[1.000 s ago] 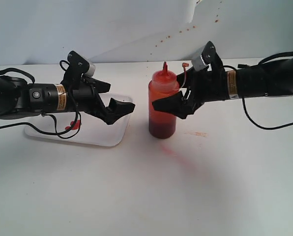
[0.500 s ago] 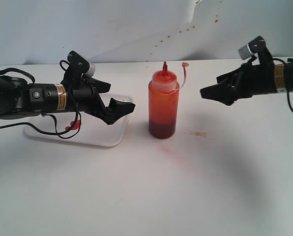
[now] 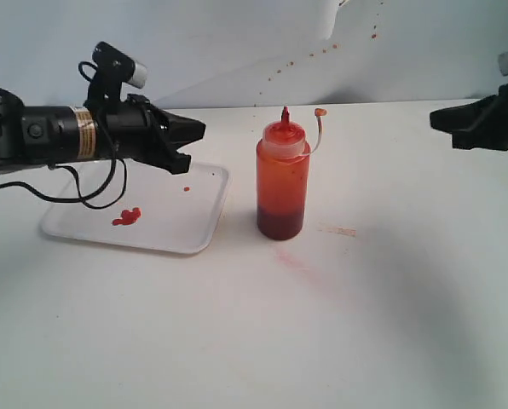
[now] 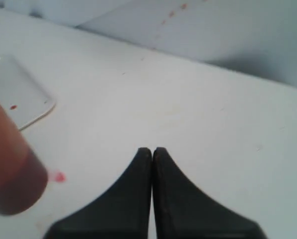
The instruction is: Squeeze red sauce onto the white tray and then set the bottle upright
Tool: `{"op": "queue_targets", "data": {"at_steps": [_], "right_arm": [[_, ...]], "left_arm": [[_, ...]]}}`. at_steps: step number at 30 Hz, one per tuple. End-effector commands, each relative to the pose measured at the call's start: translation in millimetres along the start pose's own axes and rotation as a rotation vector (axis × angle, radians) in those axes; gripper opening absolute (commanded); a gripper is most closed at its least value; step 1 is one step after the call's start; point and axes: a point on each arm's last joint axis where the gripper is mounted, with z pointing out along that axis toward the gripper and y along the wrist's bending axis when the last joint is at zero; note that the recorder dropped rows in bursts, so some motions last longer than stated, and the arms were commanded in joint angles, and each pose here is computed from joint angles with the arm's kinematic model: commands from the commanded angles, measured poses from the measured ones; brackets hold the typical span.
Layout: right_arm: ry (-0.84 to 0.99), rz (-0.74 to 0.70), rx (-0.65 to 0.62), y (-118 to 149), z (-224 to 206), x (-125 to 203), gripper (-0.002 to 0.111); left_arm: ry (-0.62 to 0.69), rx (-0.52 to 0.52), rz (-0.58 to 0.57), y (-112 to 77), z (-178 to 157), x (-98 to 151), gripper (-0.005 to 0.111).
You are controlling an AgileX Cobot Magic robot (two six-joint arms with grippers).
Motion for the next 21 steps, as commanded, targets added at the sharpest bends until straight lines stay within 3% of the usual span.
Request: {"op": "queue_targets", "data": {"at_steps": [1, 2, 6, 11, 15, 21], "right_arm": [[-0.207, -0.075, 0.261, 16, -41, -15, 0.0], [-0.327, -0.094, 0.307, 28, -56, -19, 0.0], [-0.462, -0.081, 0.317, 51, -77, -17, 0.0], [-0.565, -0.107, 0.433, 76, -99, 1, 0.0], [-0.619, -0.062, 0.454, 99, -116, 26, 0.0], [-0.566, -0.011, 0.418, 119, -123, 49, 0.0]], "left_arm": [[-0.053, -0.037, 0.053, -16.4, -34, -23, 0.0], [-0.116, -0.072, 0.048, -24.2, -50, -29, 0.0], [-0.389, -0.186, 0.039, -41.2, -90, -41, 0.0], [-0.76, -0.449, 0.028, -60.0, -150, -12, 0.0], [-0.741, -0.484, -0.074, -72.1, -166, 20, 0.0], [-0.639, -0.325, 0.028, -93.8, -160, 36, 0.0]]}}
